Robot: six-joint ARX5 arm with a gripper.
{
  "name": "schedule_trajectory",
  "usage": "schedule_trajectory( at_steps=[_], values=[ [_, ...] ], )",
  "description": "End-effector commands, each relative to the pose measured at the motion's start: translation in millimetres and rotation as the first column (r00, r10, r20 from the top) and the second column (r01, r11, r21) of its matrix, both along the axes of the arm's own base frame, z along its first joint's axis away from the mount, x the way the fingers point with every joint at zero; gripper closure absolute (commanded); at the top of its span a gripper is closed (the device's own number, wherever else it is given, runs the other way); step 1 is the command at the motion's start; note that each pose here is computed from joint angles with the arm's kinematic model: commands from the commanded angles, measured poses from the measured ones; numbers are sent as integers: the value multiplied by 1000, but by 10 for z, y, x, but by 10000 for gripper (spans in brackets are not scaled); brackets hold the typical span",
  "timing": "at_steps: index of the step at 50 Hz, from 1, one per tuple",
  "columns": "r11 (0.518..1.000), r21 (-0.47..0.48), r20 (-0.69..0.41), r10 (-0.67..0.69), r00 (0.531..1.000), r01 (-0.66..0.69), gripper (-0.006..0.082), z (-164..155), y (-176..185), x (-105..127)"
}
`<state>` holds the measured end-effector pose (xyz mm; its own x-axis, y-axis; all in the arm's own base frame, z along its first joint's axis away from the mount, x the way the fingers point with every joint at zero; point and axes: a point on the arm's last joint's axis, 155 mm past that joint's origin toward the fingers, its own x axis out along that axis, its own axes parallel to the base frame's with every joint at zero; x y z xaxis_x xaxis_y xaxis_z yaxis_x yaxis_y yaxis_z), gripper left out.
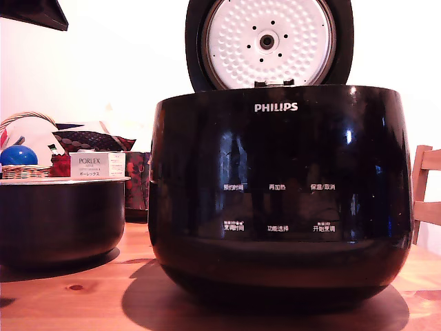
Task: Pick up the metallic pot next to the rice cooker
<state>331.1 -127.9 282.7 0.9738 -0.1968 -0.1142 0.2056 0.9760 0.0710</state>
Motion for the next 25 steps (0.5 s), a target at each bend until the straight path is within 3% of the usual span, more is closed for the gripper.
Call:
schedule_trajectory(
  at_steps=[1,18,25],
  values=[
    [1000,-11,24,-2,1000,2,791,9,-1,-9],
    [999,-49,92,10,996,-5,791,198,25,12],
    [998,59,99,23,995,-29,791,214,137,52]
  ],
)
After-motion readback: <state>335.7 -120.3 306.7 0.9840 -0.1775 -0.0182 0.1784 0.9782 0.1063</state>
